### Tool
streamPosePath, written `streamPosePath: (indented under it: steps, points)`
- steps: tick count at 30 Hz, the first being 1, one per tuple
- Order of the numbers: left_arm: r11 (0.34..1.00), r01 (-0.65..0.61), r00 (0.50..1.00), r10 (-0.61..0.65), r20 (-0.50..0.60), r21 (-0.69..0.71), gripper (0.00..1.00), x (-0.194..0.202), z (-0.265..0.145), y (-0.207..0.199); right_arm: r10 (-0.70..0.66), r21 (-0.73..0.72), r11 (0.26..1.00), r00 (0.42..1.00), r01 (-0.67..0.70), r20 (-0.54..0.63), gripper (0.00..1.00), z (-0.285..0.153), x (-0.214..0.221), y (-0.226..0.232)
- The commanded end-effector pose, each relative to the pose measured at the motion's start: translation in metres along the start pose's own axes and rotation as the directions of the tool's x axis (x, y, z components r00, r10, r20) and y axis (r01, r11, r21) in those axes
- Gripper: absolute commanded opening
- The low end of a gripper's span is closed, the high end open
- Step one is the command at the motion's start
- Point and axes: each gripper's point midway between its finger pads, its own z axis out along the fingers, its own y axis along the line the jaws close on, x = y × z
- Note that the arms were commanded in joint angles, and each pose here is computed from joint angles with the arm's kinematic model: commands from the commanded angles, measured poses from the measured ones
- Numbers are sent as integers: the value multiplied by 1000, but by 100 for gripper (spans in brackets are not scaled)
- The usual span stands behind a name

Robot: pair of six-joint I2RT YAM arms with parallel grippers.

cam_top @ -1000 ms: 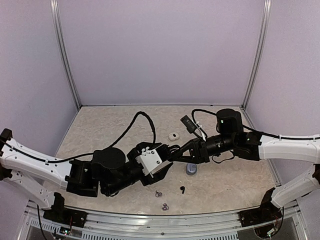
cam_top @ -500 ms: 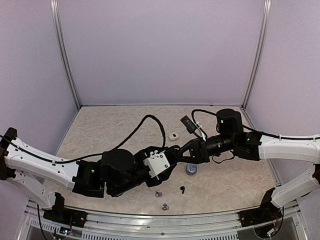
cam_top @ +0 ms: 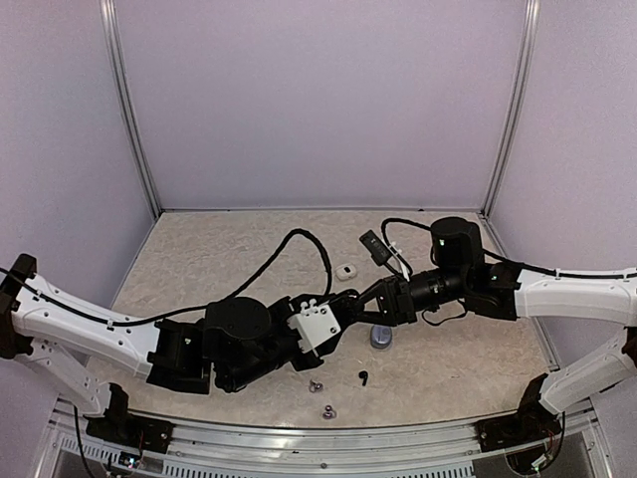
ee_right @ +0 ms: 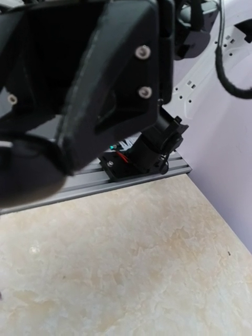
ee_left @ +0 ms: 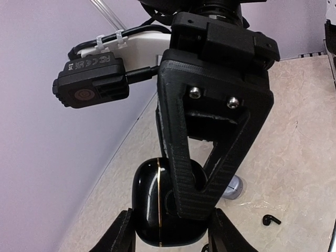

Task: Insert the wireless bluetooth earbuds into the charging case
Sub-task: Adjust the charging case.

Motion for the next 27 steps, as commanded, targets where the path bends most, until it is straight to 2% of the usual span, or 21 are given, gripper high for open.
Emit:
streamPosePath:
  steps: [1,14,21,23,27]
  points:
    - [999,39,999,-39,33,-22,37,-14,6,7,-47,-64,997,998,50,46,35,-3,-10,23]
    - [988,115,993,-111,42,-102,35,-14,9,25,3,-49,999,996,2,87,35,-4,-7,14]
    - [986,132,991,-127,53,-106,36,-16,9,29,0,-22,1000,992,3,127,19,-7,-12,12]
    - [989,120,992,-117,45,-90,42,-13,10,25,1,-15,1000,992,1,130,16,-7,-12,11]
    - [994,99,994,-97,51,-42,61,-12,8,17,-3,3,1000,991,3,132,13,-9,-13,9]
